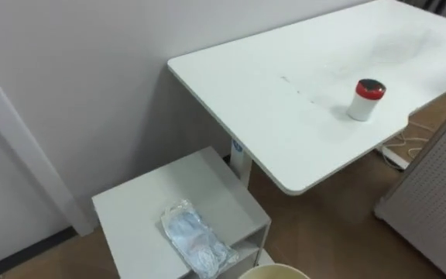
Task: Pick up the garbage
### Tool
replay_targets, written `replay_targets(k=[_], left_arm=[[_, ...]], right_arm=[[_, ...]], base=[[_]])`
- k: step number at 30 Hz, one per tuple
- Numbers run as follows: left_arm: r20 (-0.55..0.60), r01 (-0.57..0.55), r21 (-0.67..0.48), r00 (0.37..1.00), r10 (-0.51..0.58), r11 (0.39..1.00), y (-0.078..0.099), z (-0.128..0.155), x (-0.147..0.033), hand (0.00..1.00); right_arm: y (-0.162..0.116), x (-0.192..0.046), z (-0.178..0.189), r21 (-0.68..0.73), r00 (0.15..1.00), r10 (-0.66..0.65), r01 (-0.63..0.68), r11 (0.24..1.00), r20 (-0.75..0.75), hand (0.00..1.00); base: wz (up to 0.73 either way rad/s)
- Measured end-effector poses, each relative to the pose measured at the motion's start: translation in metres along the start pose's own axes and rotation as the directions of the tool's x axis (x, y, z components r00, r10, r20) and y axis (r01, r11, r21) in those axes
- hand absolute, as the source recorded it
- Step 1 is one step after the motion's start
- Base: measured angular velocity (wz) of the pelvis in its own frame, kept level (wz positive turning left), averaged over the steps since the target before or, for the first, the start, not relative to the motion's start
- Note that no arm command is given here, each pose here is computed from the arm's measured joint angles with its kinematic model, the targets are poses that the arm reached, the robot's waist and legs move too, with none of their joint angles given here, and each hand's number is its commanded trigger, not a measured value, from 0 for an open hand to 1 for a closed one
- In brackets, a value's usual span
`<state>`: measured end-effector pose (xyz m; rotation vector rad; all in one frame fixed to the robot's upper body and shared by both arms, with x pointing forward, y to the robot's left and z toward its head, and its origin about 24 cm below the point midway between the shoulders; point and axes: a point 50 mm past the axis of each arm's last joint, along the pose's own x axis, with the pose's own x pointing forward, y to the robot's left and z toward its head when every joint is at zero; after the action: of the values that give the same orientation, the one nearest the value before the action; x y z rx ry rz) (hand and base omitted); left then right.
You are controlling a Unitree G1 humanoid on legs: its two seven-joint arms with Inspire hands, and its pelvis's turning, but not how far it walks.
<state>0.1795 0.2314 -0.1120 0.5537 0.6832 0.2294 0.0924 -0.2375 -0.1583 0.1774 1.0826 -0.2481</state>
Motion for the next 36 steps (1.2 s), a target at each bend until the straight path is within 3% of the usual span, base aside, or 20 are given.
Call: replay_targets(k=[6,9,14,25,36], left_arm=[[0.242,-0.088,0.015,0.967,0.082,0.996,0.005,0.062,0.016,0.0],[0.308,-0.139,-0.003,0.942,0.133,0.99,0.009,0.08,0.019,0.0],[0.371,-0.208,0.019,0.91,0.187,0.978,0.019,0.095,0.023,0.0],[0.499,-0.248,0.065,0.847,0.184,0.966,0.01,0.137,0.025,0.0],[0.597,-0.286,0.13,0.787,0.155,0.95,0.004,0.161,0.022,0.0]], right_arm=[[0.009,0.005,0.024,-0.097,0.997,0.062,-0.056,0.994,0.052,1.0],[0.011,0.006,0.031,-0.104,0.995,0.069,-0.061,0.993,0.076,1.0],[0.011,0.007,0.039,-0.081,0.992,0.058,-0.05,0.996,0.112,1.0],[-0.002,0.007,0.068,-0.047,0.982,0.018,-0.01,0.999,0.188,1.0],[-0.008,0.006,0.069,0.022,0.982,-0.033,0.029,0.999,0.187,1.0]], base=[[0.0],[-0.04],[-0.02],[-0.07],[-0.14]])
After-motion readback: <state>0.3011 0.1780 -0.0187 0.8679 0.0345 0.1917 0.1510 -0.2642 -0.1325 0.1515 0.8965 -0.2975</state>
